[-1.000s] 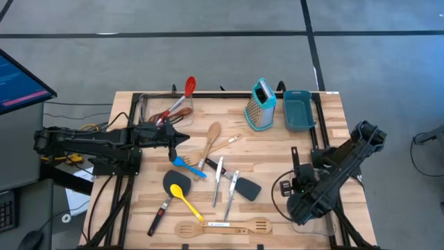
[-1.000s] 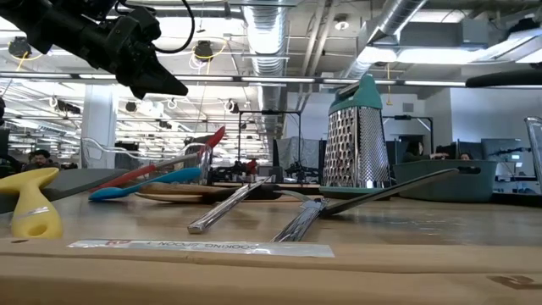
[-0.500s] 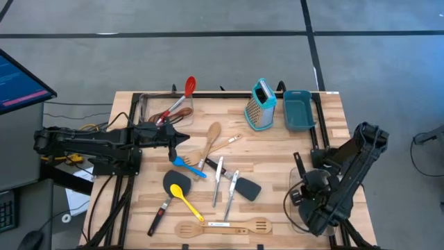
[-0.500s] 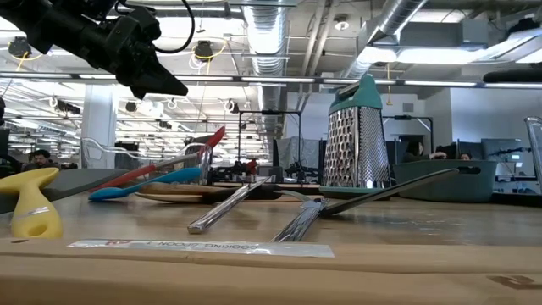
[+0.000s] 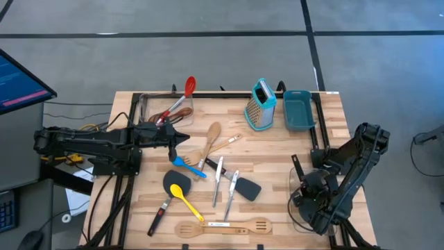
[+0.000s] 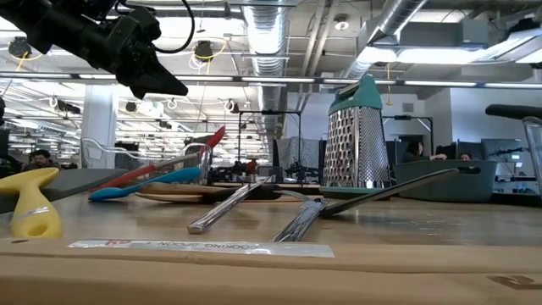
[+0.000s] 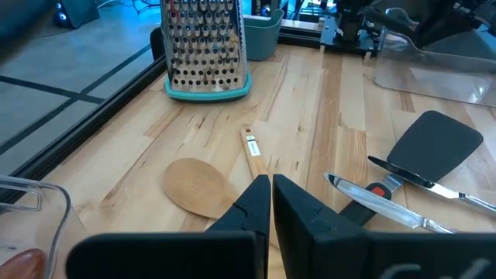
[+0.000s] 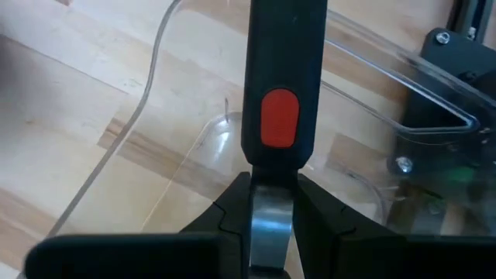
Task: Pick & Place Kitchen Items
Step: Put the top right black turner spatula into the right transparent bin, then put the left silver knife into the green bin
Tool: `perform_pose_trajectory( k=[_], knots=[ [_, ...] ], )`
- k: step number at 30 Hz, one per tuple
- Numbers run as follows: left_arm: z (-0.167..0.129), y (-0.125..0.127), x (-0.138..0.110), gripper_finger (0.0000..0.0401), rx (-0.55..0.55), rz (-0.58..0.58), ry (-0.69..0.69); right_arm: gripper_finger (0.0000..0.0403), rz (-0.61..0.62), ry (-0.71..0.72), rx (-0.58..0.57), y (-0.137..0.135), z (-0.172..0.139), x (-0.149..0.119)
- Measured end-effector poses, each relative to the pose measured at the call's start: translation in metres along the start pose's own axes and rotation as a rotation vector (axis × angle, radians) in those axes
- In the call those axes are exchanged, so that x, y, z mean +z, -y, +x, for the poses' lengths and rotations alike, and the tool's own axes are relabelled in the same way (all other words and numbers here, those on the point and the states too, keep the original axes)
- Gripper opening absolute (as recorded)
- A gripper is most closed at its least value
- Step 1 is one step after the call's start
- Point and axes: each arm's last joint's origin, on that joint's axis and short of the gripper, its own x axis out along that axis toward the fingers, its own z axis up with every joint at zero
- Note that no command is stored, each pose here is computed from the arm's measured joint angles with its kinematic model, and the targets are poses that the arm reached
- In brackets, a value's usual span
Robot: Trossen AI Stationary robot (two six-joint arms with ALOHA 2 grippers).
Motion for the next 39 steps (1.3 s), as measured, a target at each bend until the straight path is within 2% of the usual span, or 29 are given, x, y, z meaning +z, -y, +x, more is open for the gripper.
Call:
perform_pose_trajectory(
  k=[6, 11, 15, 21, 25, 29, 35, 39],
  knots=[
    [0.0, 0.0, 0.0, 0.0003, -0.001, -0.008, 0.001, 0.0068, -0.001, -0.017, 0.015, -0.002, 0.001, -0.002],
    [0.0, 0.0, 0.0, 0.0003, -0.001, -0.009, 0.001, 0.012, -0.008, -0.078, 0.014, -0.004, 0.001, -0.006],
    [0.0, 0.0, 0.0, 0.0003, -0.005, -0.009, 0.001, 0.0162, -0.052, -0.152, -0.036, -0.007, -0.004, -0.004],
    [0.0, 0.0, 0.0, 0.0003, -0.005, -0.009, 0.001, 0.0194, -0.124, -0.169, -0.082, -0.018, -0.032, 0.019],
    [0.0, 0.0, 0.0, 0.0003, -0.004, -0.009, 0.0, 0.0188, -0.174, -0.177, -0.091, -0.029, -0.057, 0.044],
    [0.0, 0.0, 0.0, 0.0003, -0.004, -0.009, 0.0, 0.0167, -0.239, -0.174, 0.064, -0.045, -0.076, 0.07],
    [0.0, 0.0, 0.0, 0.0003, -0.002, -0.001, 0.0, 0.0115, -0.29, 0.059, 0.25, -0.072, -0.089, 0.112],
    [0.0, 0.0, 0.0, 0.0003, 0.0, -0.001, 0.0, 0.0079, -0.372, 0.195, 0.31, -0.089, -0.086, 0.136]
  ],
)
